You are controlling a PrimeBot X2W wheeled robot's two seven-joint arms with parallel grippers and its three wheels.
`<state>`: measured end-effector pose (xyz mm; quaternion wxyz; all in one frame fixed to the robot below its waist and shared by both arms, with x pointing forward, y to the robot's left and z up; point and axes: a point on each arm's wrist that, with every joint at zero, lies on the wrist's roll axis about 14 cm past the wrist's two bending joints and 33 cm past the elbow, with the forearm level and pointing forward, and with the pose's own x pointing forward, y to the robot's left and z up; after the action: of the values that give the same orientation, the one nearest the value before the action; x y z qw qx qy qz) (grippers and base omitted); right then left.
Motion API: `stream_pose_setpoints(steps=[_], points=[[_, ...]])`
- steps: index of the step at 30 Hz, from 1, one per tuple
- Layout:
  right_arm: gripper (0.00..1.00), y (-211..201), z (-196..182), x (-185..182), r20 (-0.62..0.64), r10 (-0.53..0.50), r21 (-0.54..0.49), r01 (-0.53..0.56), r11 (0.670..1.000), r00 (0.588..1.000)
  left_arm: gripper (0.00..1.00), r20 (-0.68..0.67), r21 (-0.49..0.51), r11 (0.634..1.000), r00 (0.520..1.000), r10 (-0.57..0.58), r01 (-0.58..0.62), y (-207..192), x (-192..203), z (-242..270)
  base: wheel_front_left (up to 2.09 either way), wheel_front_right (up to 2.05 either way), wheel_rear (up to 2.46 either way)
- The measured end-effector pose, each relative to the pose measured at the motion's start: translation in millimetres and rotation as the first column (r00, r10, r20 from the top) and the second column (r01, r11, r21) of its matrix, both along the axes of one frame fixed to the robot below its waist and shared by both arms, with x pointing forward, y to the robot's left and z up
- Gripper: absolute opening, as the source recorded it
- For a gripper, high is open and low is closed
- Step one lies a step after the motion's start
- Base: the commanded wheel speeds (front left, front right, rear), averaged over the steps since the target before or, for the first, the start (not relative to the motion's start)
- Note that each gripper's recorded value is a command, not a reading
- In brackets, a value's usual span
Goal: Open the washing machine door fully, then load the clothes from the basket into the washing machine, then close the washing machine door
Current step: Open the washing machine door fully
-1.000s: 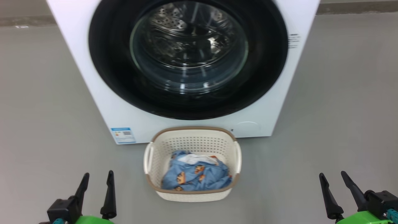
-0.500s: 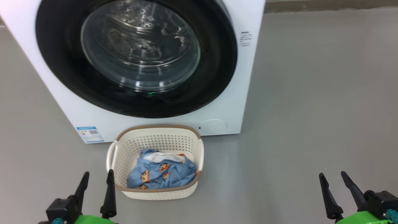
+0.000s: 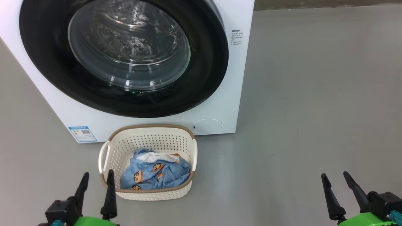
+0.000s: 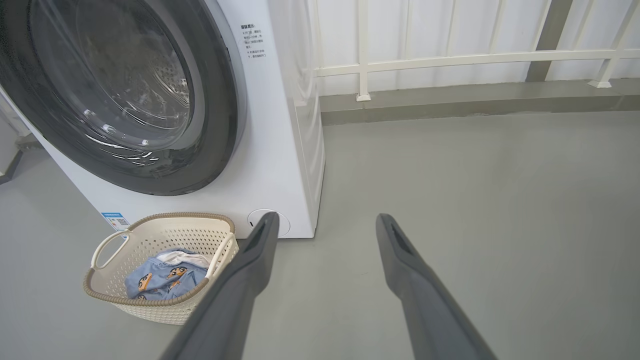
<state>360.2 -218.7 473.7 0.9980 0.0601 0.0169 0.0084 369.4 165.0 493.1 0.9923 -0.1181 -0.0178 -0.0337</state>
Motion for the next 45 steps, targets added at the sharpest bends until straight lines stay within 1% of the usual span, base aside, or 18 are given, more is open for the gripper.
stream_pose_setpoints(steps=[22,23,24,25,27,30,32,35,39,41,45], points=[[1.00,3,13,2,0.042,0.001,0.015,-0.001,1.000,0.999,1.00,0.013,-0.001,1.000,1.000,0.005,-0.005,1,-2,4,0.00,0.00,0.00],[0.58,4,13,2,0.044,0.001,0.016,-0.002,1.000,0.999,1.00,0.014,-0.001,1.000,1.000,0.005,-0.005,1,-2,5,0.00,0.00,0.00],[0.36,4,14,2,0.046,0.002,0.017,-0.003,1.000,0.999,1.00,0.015,-0.001,1.000,1.000,0.006,-0.006,2,-2,5,0.00,0.00,0.00],[0.00,4,14,2,0.048,0.001,0.019,-0.002,1.000,0.999,1.00,0.016,-0.001,1.000,1.000,0.006,-0.006,2,-2,5,0.00,0.00,0.00],[0.00,2,17,3,0.056,-0.014,0.040,0.012,0.999,0.998,1.00,0.018,-0.001,1.000,1.000,0.007,-0.007,2,-3,6,0.00,0.00,0.00],[0.00,-9,20,2,0.070,-0.082,0.137,0.072,0.988,0.994,1.00,0.021,-0.001,1.000,1.000,0.007,-0.007,2,-3,7,0.00,0.00,0.00],[0.00,-20,20,0,0.075,-0.144,0.216,0.124,0.968,0.987,1.00,0.022,0.000,1.000,1.000,0.013,-0.013,3,-3,7,0.00,0.00,0.00],[0.00,-39,19,-4,0.072,-0.228,0.324,0.193,0.926,0.971,1.00,0.020,0.002,1.000,1.000,0.014,-0.014,3,-3,6,0.00,0.00,0.00],[0.00,-62,14,-10,0.051,-0.324,0.453,0.268,0.851,0.945,1.00,0.020,0.002,1.000,1.000,0.014,-0.014,3,-3,6,0.00,0.00,0.00],[0.00,-74,11,-14,0.037,-0.376,0.523,0.303,0.797,0.926,1.00,0.020,0.002,1.000,1.000,0.015,-0.015,3,-3,6,0.00,0.00,0.00],[0.00,-98,5,-24,0.002,-0.473,0.654,0.357,0.667,0.881,1.00,0.011,0.002,1.000,1.000,0.021,-0.021,5,-7,3,0.00,0.00,0.00]])
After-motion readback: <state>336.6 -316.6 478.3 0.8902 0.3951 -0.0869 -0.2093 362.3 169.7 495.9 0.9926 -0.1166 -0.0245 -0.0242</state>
